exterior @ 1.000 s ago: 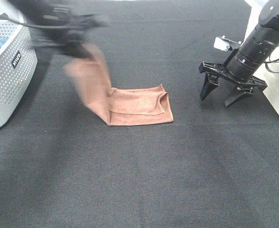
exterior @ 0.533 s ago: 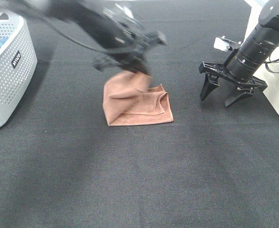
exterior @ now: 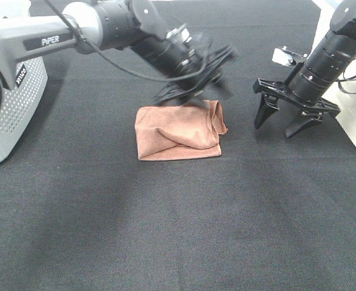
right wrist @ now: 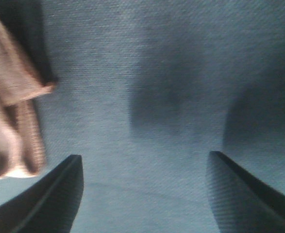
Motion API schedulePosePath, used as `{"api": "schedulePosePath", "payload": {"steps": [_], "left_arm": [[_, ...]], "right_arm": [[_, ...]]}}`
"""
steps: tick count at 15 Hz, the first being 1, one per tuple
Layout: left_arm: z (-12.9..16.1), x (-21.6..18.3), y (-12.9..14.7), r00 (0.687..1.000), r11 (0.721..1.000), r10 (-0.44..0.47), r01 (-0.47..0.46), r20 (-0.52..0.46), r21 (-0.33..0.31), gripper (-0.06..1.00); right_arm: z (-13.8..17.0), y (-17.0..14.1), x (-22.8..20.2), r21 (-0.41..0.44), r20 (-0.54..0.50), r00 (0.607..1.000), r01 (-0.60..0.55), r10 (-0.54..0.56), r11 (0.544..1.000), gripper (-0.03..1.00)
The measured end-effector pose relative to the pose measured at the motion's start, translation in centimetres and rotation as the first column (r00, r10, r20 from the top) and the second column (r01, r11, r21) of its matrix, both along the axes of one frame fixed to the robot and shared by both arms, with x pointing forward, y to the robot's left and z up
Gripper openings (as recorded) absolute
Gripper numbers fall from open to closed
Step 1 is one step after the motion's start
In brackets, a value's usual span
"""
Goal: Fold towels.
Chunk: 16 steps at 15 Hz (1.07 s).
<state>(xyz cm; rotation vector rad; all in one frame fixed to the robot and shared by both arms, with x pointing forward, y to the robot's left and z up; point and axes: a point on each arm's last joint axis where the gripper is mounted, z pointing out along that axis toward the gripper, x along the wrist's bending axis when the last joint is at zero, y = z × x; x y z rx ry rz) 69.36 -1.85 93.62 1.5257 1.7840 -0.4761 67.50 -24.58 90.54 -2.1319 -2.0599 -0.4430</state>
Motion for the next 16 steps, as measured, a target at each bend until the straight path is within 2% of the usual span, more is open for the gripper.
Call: {"api": "schedulePosePath", "payload": {"steps": [2, 3, 4, 5, 7, 10, 11, 12, 14, 15, 16], "left_arm": [[0.8, 0.3, 0.0, 0.997, 0.999, -0.049, 0.050, 0.065, -0.012, 0.53], [1.3, 0.6, 0.6, 0.992, 0.997, -0.076, 0.076, 0.097, 0.000, 0.53], [2.4, 1.4, 2.6, 0.984, 0.994, -0.107, 0.101, 0.144, 0.046, 0.53], [2.4, 1.4, 2.6, 0.984, 0.994, -0.107, 0.101, 0.144, 0.046, 0.53], [4.7, 2.5, 5.8, 0.971, 0.988, -0.122, 0.100, 0.205, 0.116, 0.53], [7.2, 3.3, 10.1, 0.958, 0.966, -0.137, 0.073, 0.253, 0.247, 0.53], [7.5, 3.4, 11.2, 0.957, 0.954, -0.148, 0.072, 0.248, 0.290, 0.53], [7.4, 3.4, 11.6, 0.959, 0.946, -0.161, 0.082, 0.232, 0.315, 0.53], [7.2, 3.2, 11.8, 0.960, 0.931, -0.183, 0.100, 0.211, 0.351, 0.53], [7.1, 3.0, 11.8, 0.962, 0.927, -0.192, 0.113, 0.195, 0.358, 0.53], [7.1, 3.0, 11.8, 0.962, 0.927, -0.192, 0.113, 0.195, 0.358, 0.53]], "right_arm": [[0.4, 0.4, 0.0, 0.043, 0.011, 1.000, -0.001, 0.001, 0.999, 0.67], [1.0, 0.6, 0.1, 0.076, 0.028, 1.000, -0.010, 0.008, 0.997, 0.67], [2.0, 1.3, 0.1, 0.151, 0.057, 0.998, -0.019, 0.011, 0.988, 0.67], [2.0, 1.3, 0.1, 0.151, 0.057, 0.998, -0.019, 0.011, 0.988, 0.67], [3.0, 2.7, 0.1, 0.262, 0.093, 0.995, -0.050, 0.027, 0.964, 0.67], [3.5, 7.8, -0.3, 0.407, 0.182, 0.976, -0.184, 0.118, 0.895, 0.67], [2.9, 10.3, -0.5, 0.453, 0.229, 0.962, -0.240, 0.148, 0.858, 0.67], [2.0, 11.3, -0.4, 0.478, 0.244, 0.958, -0.254, 0.151, 0.841, 0.67], [0.1, 11.8, 0.3, 0.510, 0.244, 0.962, -0.235, 0.123, 0.828, 0.67], [-1.5, 11.4, 1.2, 0.506, 0.227, 0.968, -0.213, 0.109, 0.836, 0.67], [-1.5, 11.4, 1.2, 0.506, 0.227, 0.968, -0.213, 0.109, 0.836, 0.67]]}}
